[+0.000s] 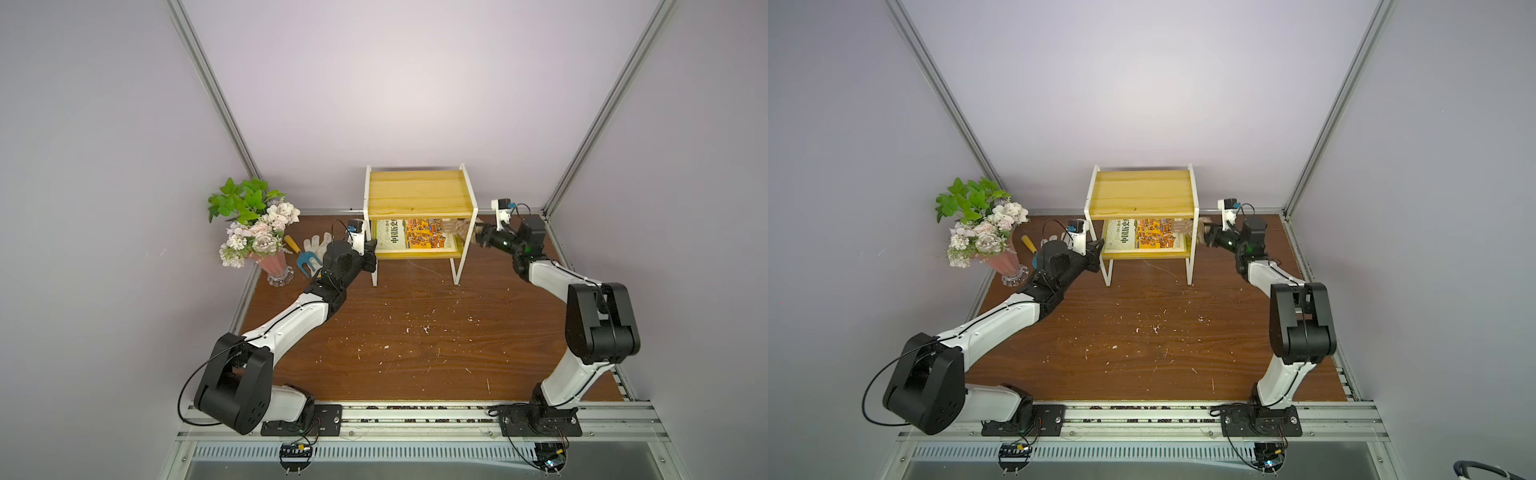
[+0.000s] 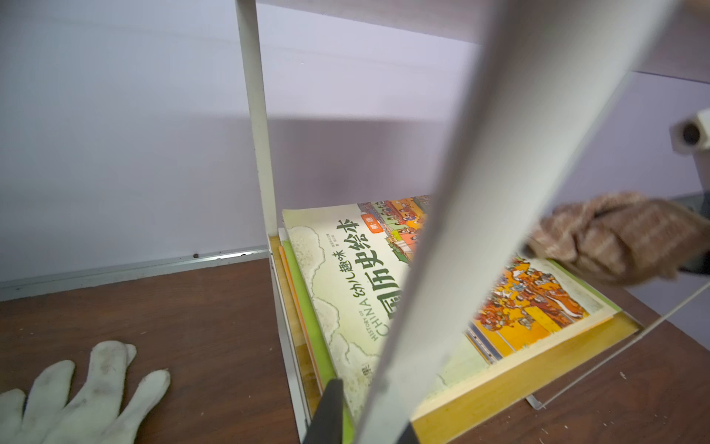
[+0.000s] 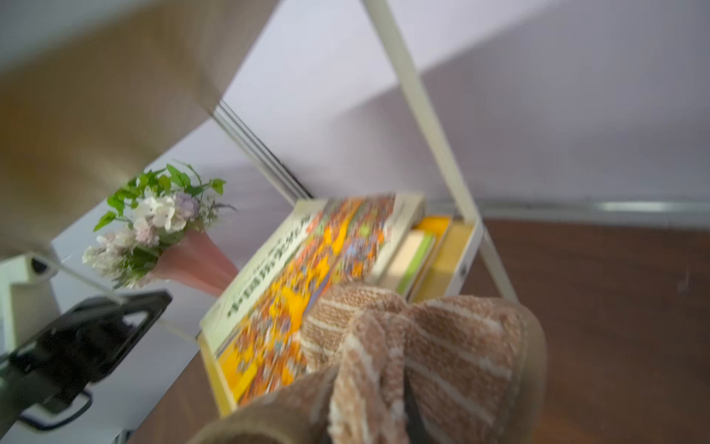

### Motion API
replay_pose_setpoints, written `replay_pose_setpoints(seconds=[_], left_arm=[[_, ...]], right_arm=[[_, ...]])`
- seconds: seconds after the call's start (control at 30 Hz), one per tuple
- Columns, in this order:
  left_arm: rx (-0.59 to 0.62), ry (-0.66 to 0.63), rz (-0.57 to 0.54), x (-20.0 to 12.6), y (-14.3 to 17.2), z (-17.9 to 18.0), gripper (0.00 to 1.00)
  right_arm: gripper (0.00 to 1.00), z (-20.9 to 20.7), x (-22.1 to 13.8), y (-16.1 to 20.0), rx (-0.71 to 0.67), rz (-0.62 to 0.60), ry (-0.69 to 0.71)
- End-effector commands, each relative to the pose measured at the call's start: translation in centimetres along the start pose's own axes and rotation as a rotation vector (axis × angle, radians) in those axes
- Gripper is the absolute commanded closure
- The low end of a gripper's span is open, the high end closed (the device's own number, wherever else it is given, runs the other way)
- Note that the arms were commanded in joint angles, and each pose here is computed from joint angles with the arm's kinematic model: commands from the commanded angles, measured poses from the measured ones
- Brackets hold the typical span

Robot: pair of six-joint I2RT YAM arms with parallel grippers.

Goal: Wipe the bookshelf clean with a cloth
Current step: Wipe the dust from the shelf.

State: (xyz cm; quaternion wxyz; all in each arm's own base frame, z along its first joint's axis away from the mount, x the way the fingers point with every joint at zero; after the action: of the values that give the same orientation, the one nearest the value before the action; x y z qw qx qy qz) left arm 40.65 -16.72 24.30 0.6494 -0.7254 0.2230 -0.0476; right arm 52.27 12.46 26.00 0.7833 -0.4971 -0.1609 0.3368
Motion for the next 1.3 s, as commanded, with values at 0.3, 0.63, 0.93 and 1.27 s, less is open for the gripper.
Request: replay_pose_setpoints(seconds=[0.3, 0.63, 0.93, 1.27], left_arm=[[0.009, 0.054, 0.012, -0.9, 0.0, -1.1, 1.00], [0.042, 0.055, 0.013, -0.7, 0.4, -1.0, 1.00], [0.067, 0.077, 0.005, -0.8, -0.2, -1.4, 1.00], [0.069, 0.071, 0.031, -1.0, 0.7, -1.2, 1.00]], right_arm=[[1.00, 2.7, -5.0, 4.4, -0.114, 0.063, 0.034], [1.00, -2.1, -0.4, 0.0, -0.032, -0.053, 0.129], [1.00, 0.7, 2.5, -9.6, -0.169, -0.223, 0.003], [1.00, -3.8, 2.2, 0.3, -0.049, -0.258, 0.083]])
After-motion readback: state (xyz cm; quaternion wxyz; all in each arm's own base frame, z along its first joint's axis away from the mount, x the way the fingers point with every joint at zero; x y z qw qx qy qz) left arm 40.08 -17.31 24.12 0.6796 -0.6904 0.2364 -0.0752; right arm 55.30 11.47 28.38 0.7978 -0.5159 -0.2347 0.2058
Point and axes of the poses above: each gripper's point midway between its finger pads, its own x axis out along the fingers, its own z axis along the line the jaws close on, y = z × x, the point moved 1 cm from there along -x, back along the fingers, and after that the axes turned 3 degrees about -x, right-handed, at the moved point
